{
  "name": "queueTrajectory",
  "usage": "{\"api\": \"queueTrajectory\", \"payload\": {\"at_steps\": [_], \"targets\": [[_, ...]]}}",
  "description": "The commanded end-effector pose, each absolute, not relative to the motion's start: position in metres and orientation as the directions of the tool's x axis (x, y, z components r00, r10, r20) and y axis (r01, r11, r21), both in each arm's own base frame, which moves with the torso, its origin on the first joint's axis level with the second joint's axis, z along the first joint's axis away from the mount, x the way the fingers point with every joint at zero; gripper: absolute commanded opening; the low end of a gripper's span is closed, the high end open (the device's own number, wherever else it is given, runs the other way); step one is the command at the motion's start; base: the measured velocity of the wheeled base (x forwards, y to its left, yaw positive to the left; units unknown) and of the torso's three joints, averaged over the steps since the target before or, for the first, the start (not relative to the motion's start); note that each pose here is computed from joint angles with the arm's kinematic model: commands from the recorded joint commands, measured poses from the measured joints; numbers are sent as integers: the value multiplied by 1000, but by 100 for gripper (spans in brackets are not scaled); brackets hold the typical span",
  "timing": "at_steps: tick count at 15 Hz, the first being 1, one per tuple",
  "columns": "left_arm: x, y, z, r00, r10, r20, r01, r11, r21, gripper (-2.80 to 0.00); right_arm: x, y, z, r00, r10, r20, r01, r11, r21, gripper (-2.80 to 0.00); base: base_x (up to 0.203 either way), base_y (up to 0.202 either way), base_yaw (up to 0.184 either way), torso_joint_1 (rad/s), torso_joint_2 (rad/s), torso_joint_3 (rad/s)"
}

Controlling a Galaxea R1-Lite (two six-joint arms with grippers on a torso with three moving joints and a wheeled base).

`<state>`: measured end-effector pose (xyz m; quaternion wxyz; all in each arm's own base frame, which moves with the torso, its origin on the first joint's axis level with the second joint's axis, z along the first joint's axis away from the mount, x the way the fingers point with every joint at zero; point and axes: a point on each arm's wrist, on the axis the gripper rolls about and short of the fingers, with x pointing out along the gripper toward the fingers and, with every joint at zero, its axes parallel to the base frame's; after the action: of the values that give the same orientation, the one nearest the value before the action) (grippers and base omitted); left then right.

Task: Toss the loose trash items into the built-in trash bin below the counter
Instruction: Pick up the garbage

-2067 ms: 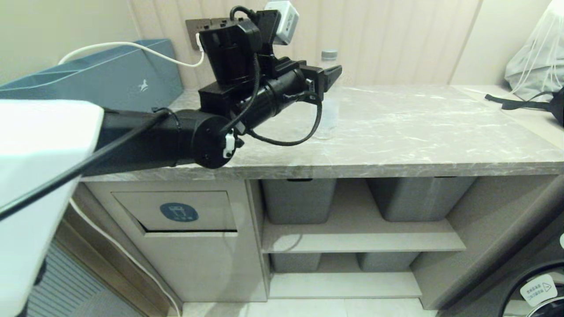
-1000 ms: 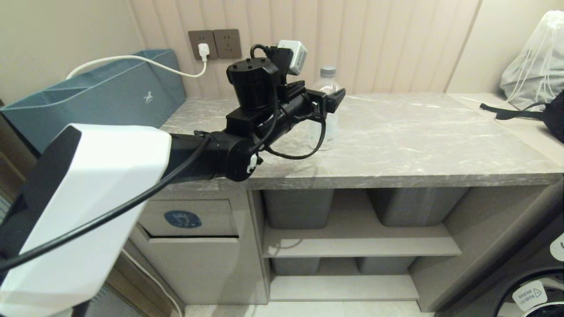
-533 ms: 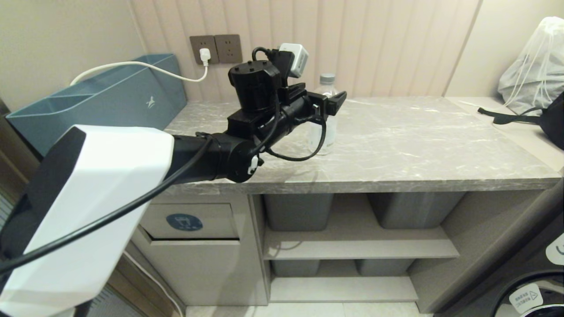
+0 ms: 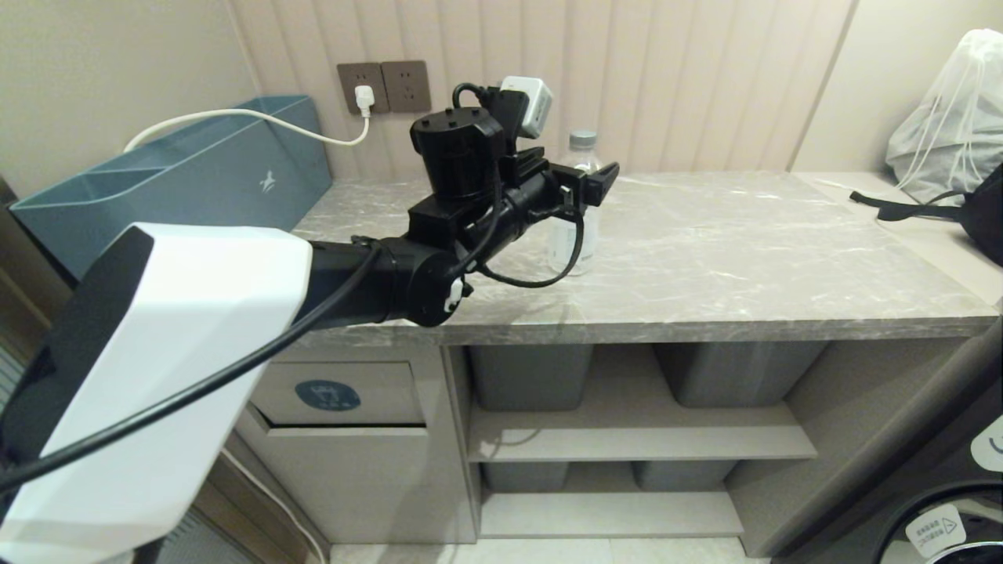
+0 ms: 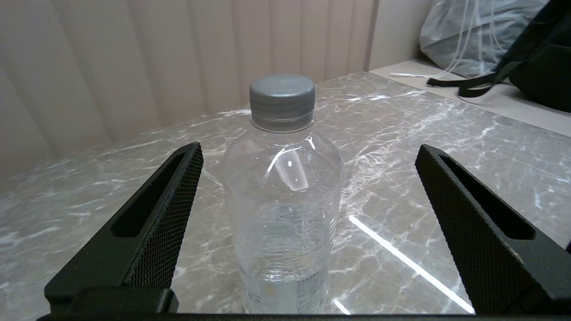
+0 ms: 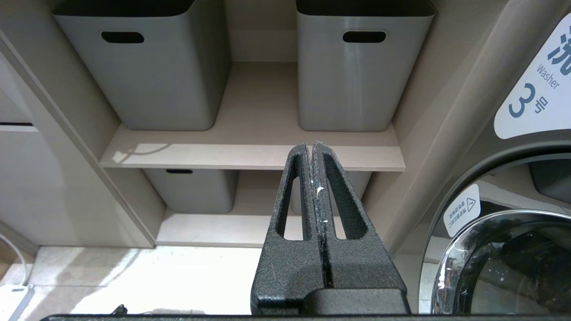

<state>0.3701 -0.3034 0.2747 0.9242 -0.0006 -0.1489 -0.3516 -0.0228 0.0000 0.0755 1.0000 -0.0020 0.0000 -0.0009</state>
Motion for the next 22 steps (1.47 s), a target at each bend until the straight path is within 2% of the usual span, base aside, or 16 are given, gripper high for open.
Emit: {"api": "queueTrajectory", "payload": {"at_steps": [1, 10, 14, 16, 19, 22], "targets": [[371, -302, 275, 714, -642, 281, 643, 759, 102, 0, -23, 0, 75, 1000, -2, 0, 2, 1000, -5, -280, 0, 0, 0, 0, 0, 0], [369, -303, 276, 707, -648, 284, 648, 754, 108, 0, -23, 0, 75, 1000, -2, 0, 2, 1000, -5, -280, 0, 0, 0, 0, 0, 0], [352, -297, 271, 710, -659, 249, 648, 749, 138, 0, -23, 0, 75, 1000, -2, 0, 2, 1000, -5, -280, 0, 0, 0, 0, 0, 0], [334, -287, 263, 719, -661, 216, 647, 749, 140, 0, -23, 0, 75, 1000, -2, 0, 2, 1000, -5, -280, 0, 0, 0, 0, 0, 0], [312, -267, 278, 723, -637, 267, 624, 768, 141, 0, -23, 0, 75, 1000, -2, 0, 2, 1000, -5, -280, 0, 0, 0, 0, 0, 0], [306, -252, 280, 739, -622, 257, 608, 781, 142, 0, -23, 0, 75, 1000, -2, 0, 2, 1000, -5, -280, 0, 0, 0, 0, 0, 0]]}}
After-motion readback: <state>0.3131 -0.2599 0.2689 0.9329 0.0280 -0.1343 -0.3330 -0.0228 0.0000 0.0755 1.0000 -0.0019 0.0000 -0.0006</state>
